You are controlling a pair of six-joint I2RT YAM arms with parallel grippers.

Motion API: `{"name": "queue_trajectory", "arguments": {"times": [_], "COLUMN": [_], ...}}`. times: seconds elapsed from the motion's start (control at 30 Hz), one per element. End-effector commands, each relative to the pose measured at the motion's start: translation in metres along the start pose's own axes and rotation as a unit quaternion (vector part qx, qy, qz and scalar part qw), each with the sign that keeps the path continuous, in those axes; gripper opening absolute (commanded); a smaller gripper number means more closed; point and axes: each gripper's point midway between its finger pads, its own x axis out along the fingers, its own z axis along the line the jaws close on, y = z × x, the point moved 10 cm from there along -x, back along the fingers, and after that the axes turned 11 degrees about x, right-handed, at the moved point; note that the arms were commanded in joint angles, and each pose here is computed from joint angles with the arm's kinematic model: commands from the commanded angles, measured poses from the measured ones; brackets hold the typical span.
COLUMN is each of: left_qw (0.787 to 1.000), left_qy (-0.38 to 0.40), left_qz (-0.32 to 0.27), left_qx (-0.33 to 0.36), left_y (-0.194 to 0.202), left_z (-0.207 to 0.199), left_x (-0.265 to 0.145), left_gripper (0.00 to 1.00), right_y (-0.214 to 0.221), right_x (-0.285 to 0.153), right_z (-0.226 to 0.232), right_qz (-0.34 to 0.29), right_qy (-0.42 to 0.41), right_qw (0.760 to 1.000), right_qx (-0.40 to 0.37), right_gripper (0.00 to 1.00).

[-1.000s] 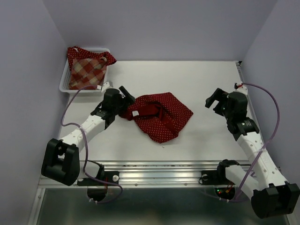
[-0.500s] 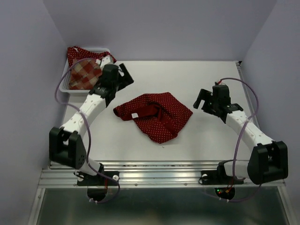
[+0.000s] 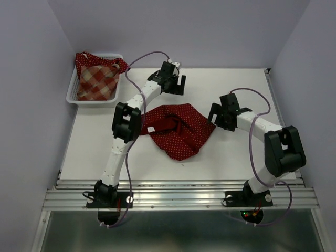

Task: Fold and stack the skirts
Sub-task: Flatten the skirt out

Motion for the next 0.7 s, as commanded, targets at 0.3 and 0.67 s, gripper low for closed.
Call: {"name": "queue_trajectory", "arguments": {"times": [0.3, 0.67], "left_qw": [0.993, 0.988], "left_qy": [0.044, 0.135], "left_qz": [0.100, 0.073], "left_qx": [0.043, -0.017], "left_y": [0.063, 0.083], "left_z": [-0.013, -0.032], "left_x": [0.008, -0.024], "left_gripper": [0.98, 0.00], "right_y": [0.012, 0.027], "right_x": [0.019, 0.031], "right_z": [0.015, 0.014], "right_qz": [0.009, 0.029], "right_qy": [-0.016, -0.019], "right_qw": [1.000, 0.999], "right_qx": [0.002, -0.002], "right_gripper": [0.96, 0.51]}}
